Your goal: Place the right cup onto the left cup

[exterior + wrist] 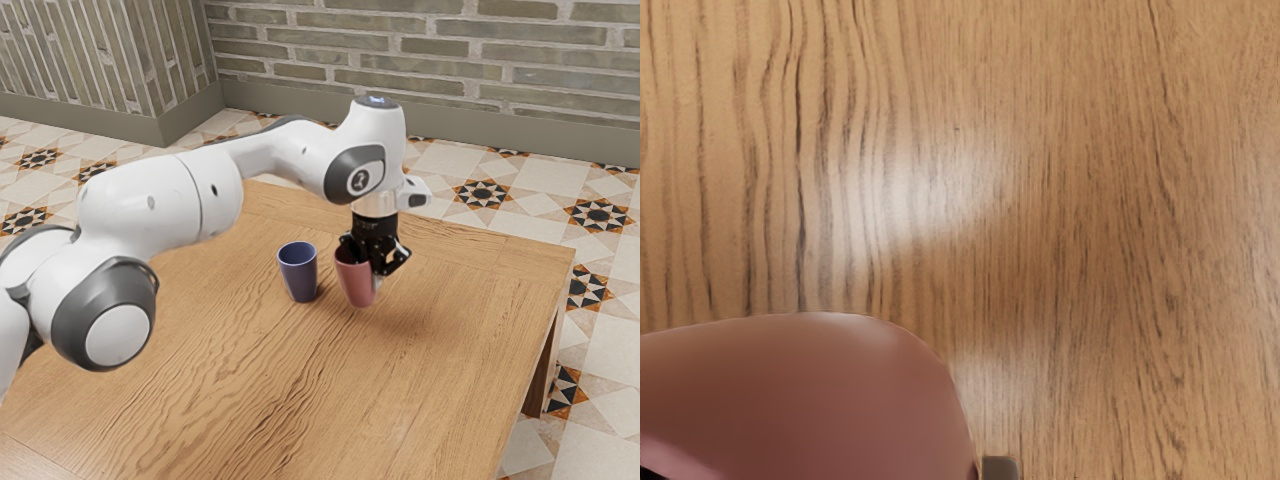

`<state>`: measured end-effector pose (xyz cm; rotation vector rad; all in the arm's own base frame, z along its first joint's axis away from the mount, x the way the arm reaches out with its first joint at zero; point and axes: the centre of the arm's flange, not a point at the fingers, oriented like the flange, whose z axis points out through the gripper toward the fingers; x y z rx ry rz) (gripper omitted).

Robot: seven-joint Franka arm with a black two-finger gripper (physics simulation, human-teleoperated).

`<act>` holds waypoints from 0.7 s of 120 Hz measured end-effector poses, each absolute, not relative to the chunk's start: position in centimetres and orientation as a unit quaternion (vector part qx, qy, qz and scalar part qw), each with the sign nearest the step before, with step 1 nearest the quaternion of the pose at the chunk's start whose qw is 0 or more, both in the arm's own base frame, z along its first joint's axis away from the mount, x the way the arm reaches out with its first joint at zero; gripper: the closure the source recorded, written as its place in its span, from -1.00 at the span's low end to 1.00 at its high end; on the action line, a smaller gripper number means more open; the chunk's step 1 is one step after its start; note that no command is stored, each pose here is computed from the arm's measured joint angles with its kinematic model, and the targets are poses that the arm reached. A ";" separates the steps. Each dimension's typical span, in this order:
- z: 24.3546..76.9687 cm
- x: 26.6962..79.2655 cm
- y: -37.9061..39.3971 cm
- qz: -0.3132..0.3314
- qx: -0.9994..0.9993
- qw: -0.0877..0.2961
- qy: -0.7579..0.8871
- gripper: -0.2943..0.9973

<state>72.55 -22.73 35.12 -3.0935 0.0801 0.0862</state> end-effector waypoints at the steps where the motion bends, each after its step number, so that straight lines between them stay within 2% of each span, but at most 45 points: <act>1: 35.3 72.5 -22.8 0.027 -0.999 0.023 0.026 0.67; 43: 40.3 70.1 -21.6 0.012 -0.999 0.037 0.022 0.67; 64: 44.2 70.1 -19.0 -0.014 -0.999 0.050 0.005 0.67; 84: 45.6 70.2 -15.6 -0.017 -0.998 0.058 -0.017 0.67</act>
